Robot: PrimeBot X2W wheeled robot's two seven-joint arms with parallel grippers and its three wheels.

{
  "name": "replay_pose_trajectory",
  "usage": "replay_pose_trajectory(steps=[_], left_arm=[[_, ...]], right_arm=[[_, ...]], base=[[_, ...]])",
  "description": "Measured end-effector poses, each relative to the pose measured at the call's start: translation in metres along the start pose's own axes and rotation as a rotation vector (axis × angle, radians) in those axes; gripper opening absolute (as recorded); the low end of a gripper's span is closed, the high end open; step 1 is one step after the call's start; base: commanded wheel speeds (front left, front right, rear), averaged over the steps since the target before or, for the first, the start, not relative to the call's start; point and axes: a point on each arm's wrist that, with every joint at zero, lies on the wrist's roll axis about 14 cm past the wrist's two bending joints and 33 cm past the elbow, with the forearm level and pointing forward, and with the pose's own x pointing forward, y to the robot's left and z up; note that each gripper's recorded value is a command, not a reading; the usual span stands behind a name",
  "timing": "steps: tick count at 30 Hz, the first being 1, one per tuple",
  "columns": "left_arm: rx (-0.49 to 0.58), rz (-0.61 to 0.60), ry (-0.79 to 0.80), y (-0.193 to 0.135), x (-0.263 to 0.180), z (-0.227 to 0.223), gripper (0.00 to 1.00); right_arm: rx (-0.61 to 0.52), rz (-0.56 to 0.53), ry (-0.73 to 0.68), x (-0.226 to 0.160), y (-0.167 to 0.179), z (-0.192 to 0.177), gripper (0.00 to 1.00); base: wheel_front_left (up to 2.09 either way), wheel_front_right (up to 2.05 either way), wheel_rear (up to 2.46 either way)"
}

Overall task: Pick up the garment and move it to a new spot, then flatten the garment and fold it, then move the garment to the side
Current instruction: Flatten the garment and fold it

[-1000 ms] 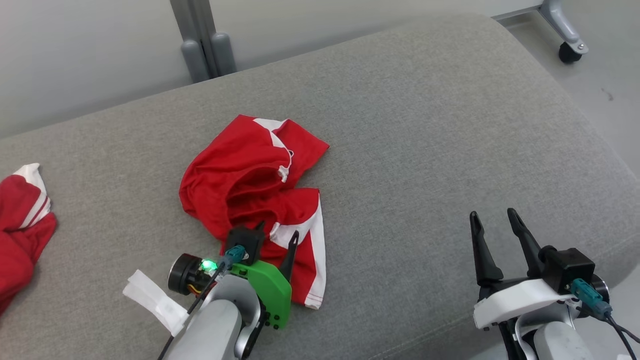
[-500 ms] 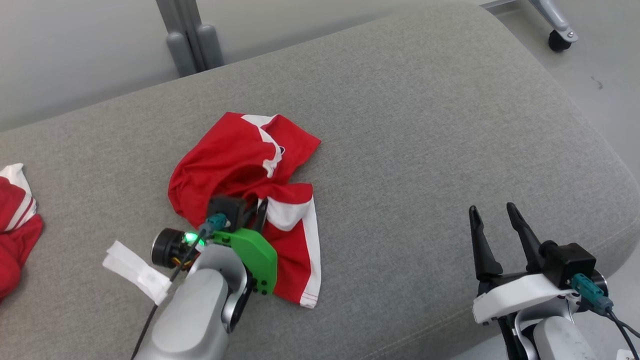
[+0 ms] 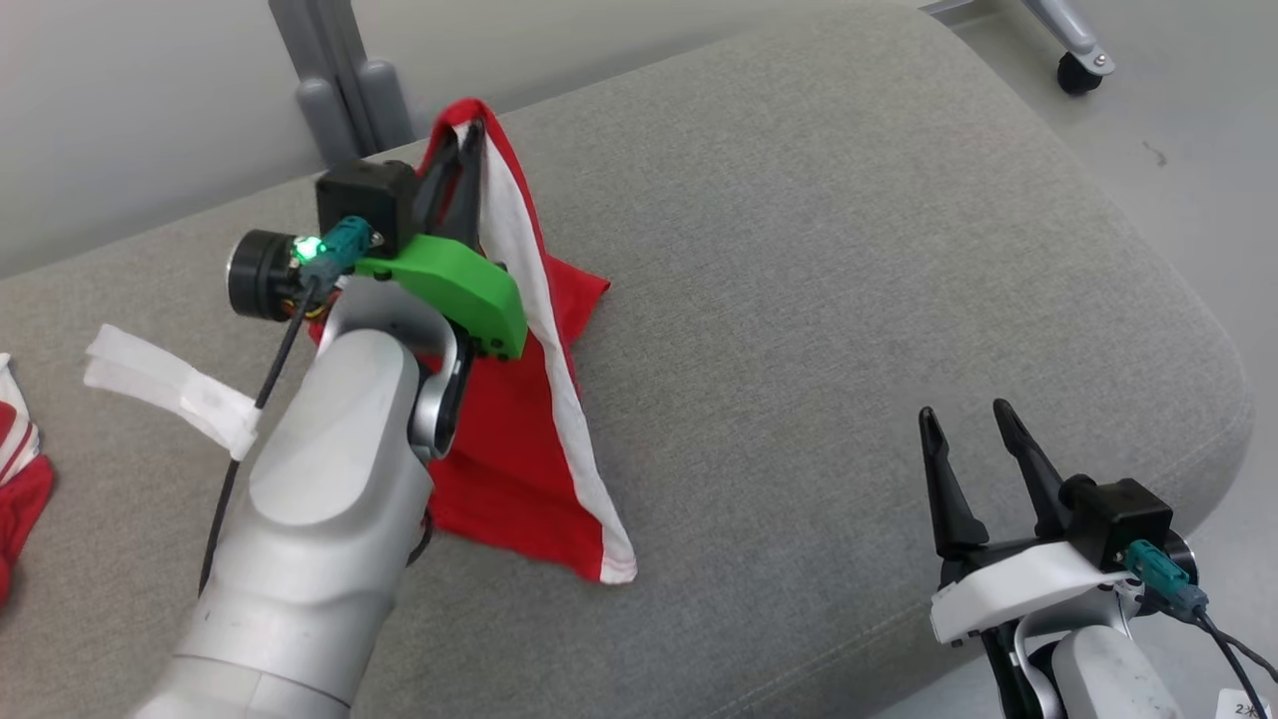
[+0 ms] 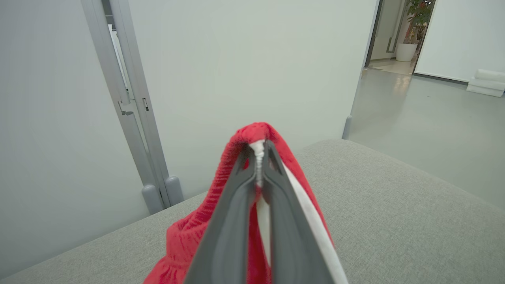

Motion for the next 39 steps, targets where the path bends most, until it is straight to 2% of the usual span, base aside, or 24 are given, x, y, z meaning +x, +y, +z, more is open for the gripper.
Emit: replay_pose_trajectory(steps=[7,10,13,20,24,27,31,39], left_arm=[[0.019,0.006,-0.159,-0.006,0.011,0.049,0.0],[0.003,-0.047,-0.213,-0.019,0.01,0.068,0.0],[-0.071,-0.128,-0.268,-0.039,-0.001,0.081,0.0],[-0.231,-0.269,-0.166,-0.09,-0.069,0.026,0.0],[-0.291,-0.28,-0.024,-0.107,-0.116,-0.027,0.0],[-0.309,-0.239,0.088,-0.101,-0.151,-0.066,0.0],[-0.296,-0.14,0.188,-0.073,-0.187,-0.099,0.0],[-0.196,0.053,0.255,-0.004,-0.232,-0.119,0.0]], right_arm=[[-0.017,-0.023,-0.013,-0.011,-0.008,0.004,1.0],[-0.027,-0.025,-0.024,-0.012,-0.01,0.008,1.0],[-0.032,-0.025,-0.03,-0.011,-0.011,0.01,1.0],[-0.027,0.007,-0.011,-0.012,-0.001,0.002,1.0],[-0.02,0.043,-0.011,-0.008,0.011,0.001,1.0],[-0.017,0.073,-0.004,-0.006,0.02,-0.003,1.0],[-0.015,0.104,-0.007,-0.001,0.03,-0.002,1.0],[-0.017,0.171,0.001,0.002,0.052,-0.006,1.0]], base=[[0.0,0.0,0.0],[0.0,0.0,0.0],[0.0,0.0,0.0],[0.0,0.0,0.0],[0.0,0.0,0.0],[0.0,0.0,0.0],[0.0,0.0,0.0],[0.0,0.0,0.0]])
